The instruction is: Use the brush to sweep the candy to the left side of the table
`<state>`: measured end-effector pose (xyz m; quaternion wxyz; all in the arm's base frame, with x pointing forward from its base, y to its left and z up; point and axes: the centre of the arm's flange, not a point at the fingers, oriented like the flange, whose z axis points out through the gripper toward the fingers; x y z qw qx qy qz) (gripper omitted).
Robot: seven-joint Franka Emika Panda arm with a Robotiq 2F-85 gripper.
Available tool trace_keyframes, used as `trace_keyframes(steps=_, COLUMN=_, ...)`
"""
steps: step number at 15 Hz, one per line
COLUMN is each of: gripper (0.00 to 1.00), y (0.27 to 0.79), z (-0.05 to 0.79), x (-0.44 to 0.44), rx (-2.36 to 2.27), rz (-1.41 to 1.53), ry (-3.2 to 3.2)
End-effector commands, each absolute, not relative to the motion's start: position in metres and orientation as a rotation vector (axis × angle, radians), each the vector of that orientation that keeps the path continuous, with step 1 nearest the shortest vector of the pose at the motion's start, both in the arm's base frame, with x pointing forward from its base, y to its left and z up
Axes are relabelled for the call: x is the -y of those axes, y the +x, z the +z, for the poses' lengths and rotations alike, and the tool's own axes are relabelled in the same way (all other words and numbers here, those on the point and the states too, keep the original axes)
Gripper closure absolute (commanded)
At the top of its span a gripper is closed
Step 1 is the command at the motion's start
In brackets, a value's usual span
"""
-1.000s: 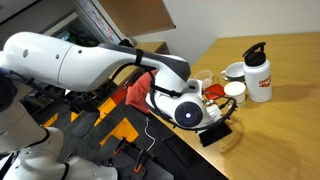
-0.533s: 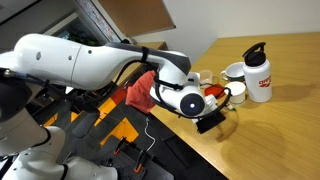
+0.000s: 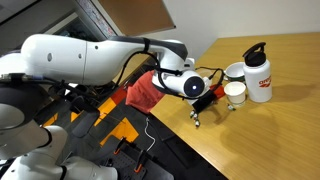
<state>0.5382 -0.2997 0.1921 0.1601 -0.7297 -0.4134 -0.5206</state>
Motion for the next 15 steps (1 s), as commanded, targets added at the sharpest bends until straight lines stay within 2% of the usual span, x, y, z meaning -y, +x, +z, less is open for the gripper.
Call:
trace_keyframes(steps=1, gripper=0.84, y=0.523, z=0.189, x=0.281, rx=1.23, rz=-1.479, ry=-2.048)
trace_keyframes(steps=10, gripper=0.84, y=0.488, z=0.261, x=0.259, rx=1.516, rz=-1.35, ry=-2.05)
trace_keyframes(steps=15, gripper=0.84, y=0.438, z=0.278, x=0.282, rx=1.508, rz=-1.141, ry=-2.223)
